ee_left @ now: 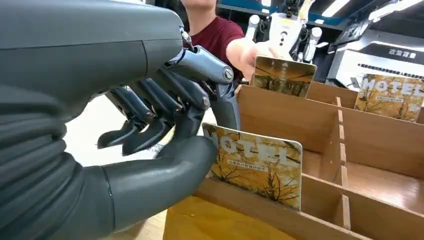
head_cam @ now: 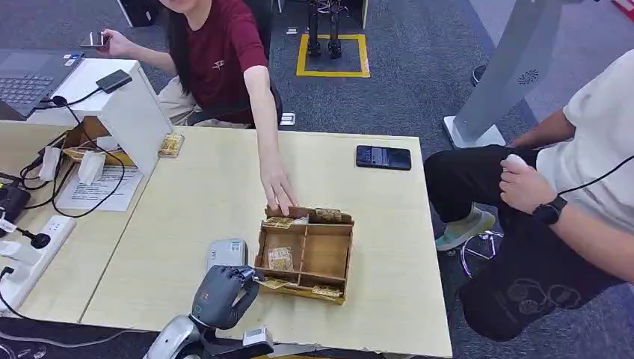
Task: Pass the card to the sensor for recognition and then transmit it.
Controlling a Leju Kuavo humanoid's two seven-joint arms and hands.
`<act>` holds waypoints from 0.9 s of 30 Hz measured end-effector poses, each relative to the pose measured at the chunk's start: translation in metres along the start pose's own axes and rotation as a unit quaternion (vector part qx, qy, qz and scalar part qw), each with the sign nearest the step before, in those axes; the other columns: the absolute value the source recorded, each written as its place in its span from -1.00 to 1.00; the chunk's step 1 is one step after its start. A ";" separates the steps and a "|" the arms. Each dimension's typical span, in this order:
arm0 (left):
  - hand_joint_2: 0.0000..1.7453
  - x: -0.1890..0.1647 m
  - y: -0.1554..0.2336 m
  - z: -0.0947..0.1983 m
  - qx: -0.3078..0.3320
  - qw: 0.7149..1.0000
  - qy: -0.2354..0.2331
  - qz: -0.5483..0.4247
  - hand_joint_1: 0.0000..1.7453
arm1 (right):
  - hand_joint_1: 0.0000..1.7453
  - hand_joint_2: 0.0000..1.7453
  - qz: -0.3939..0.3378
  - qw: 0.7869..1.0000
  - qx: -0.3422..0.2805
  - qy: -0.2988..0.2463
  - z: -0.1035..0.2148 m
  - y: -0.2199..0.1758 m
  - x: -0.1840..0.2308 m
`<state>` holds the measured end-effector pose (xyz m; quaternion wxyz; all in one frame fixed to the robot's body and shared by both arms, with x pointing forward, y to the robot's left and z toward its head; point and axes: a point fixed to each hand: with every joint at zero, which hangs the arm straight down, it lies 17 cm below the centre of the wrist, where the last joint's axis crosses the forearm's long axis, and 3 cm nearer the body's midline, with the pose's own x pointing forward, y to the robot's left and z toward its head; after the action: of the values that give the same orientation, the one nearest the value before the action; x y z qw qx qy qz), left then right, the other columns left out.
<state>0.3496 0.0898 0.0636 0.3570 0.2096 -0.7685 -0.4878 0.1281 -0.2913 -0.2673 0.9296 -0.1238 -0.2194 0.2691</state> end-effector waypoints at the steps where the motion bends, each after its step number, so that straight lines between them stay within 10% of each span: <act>1: 1.00 0.000 0.000 0.000 -0.001 1.000 0.000 0.000 1.00 | -1.00 1.00 0.000 1.000 0.000 0.000 0.000 0.000 0.000; 13: 1.00 0.002 0.013 -0.002 0.022 0.998 0.004 0.058 1.00 | -1.00 1.00 -0.005 1.000 -0.004 0.001 0.000 -0.001 -0.001; 27: 1.00 -0.003 0.140 -0.025 0.161 0.986 -0.023 0.044 1.00 | -1.00 1.00 -0.010 1.000 -0.007 0.001 0.001 -0.001 -0.003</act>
<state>0.3737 0.1376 0.1949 0.3218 0.2189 -0.8538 -0.3458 0.1262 -0.2934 -0.2672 0.9317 -0.1284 -0.2215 0.2577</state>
